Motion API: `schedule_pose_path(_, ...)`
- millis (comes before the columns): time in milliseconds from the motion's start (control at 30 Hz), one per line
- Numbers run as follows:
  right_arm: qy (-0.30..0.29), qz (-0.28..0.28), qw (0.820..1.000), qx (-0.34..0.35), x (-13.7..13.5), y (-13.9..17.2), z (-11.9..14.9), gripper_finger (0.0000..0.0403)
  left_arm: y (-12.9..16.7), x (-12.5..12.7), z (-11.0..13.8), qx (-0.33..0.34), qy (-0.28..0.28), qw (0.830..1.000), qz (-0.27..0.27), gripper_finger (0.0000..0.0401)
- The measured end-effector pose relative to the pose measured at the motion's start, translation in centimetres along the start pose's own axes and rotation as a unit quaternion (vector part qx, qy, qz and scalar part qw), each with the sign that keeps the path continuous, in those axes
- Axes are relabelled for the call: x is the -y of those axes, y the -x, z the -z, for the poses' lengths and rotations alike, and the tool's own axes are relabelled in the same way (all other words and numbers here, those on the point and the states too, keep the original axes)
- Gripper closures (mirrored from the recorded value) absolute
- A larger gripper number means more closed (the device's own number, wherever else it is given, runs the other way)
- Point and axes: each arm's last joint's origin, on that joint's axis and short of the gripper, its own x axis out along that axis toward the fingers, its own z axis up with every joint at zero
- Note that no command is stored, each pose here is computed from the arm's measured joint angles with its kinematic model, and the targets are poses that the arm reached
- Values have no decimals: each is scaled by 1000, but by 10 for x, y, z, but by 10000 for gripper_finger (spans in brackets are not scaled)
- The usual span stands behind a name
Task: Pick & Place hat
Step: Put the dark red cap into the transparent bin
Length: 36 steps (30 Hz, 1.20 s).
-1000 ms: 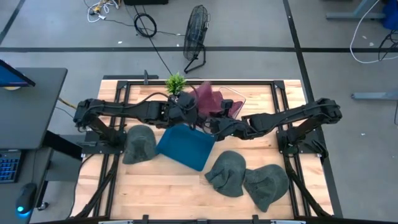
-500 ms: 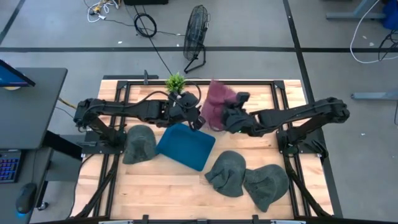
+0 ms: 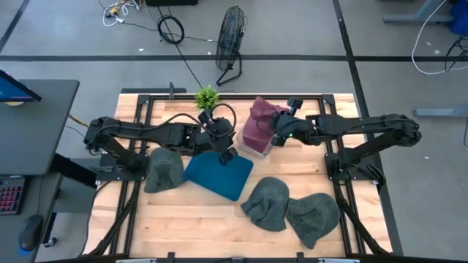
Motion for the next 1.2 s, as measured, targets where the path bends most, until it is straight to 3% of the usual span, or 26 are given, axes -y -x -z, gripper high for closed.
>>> schedule_pose_path(300, 47, -12, 996, -75, -37, -42, 29, 402, 0, 0, 1, -4, -13, 1000, -1, 243)
schedule_pose_path(600, 83, -12, 992, -96, -58, -74, 46, 396, 0, 0, 1, -4, -13, 1000, -1, 243)
schedule_pose_path(900, 66, -12, 993, -98, -55, -71, 45, 320, 0, 0, 1, -4, -13, 1000, -1, 243)
schedule_pose_path(1067, 65, -21, 991, -114, -46, -54, 32, 269, 0, 0, 1, -5, -16, 1000, -1, 243)
schedule_pose_path(1200, 32, -22, 994, -106, -36, -36, 13, 243, 6, -4, 2, -9, -13, 1000, -2, 247)
